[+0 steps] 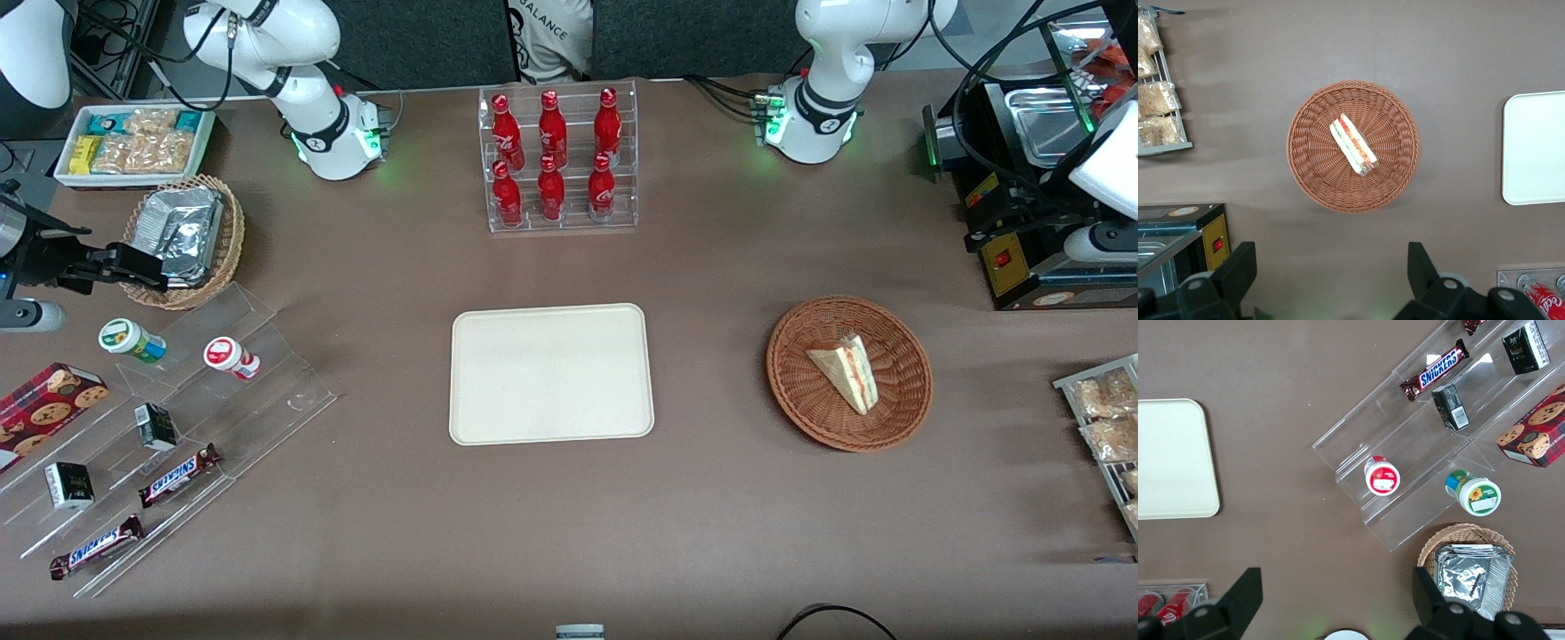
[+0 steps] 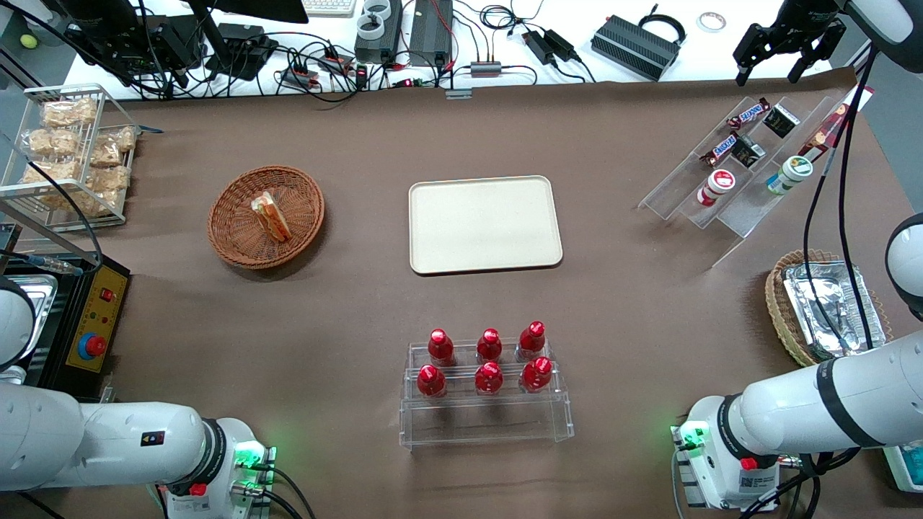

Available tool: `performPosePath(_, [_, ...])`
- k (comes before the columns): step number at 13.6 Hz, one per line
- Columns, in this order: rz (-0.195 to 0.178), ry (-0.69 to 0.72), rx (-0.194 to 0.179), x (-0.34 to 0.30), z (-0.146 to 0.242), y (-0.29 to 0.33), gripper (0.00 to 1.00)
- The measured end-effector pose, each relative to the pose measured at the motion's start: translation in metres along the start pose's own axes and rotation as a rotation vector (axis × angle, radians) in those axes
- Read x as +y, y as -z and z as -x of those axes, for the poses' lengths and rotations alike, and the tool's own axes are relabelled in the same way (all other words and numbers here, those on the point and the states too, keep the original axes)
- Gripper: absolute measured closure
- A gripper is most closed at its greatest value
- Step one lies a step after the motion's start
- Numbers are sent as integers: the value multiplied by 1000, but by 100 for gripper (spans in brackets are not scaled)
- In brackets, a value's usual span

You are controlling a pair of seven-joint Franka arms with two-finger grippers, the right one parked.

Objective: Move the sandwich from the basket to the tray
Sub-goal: 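Move the left gripper over the wicker basket holding the sandwich, then lower the open left gripper around the wrapped sandwich in the basket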

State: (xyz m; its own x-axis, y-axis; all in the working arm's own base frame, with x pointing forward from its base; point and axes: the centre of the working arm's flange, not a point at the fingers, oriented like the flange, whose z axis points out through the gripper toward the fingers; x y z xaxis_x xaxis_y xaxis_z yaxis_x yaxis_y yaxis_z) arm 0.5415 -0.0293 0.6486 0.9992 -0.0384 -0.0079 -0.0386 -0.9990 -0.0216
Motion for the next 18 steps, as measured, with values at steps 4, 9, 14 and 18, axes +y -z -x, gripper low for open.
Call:
performPosePath(4, [0,0,0,0,0,0,0])
performPosePath(9, [-1,123,-41,-10,1,-8,0])
performPosePath(14, [-21,353,-143,-11,-26,-90,0])
performPosePath(18, [-25,408,-156,-9,-38,-190,0])
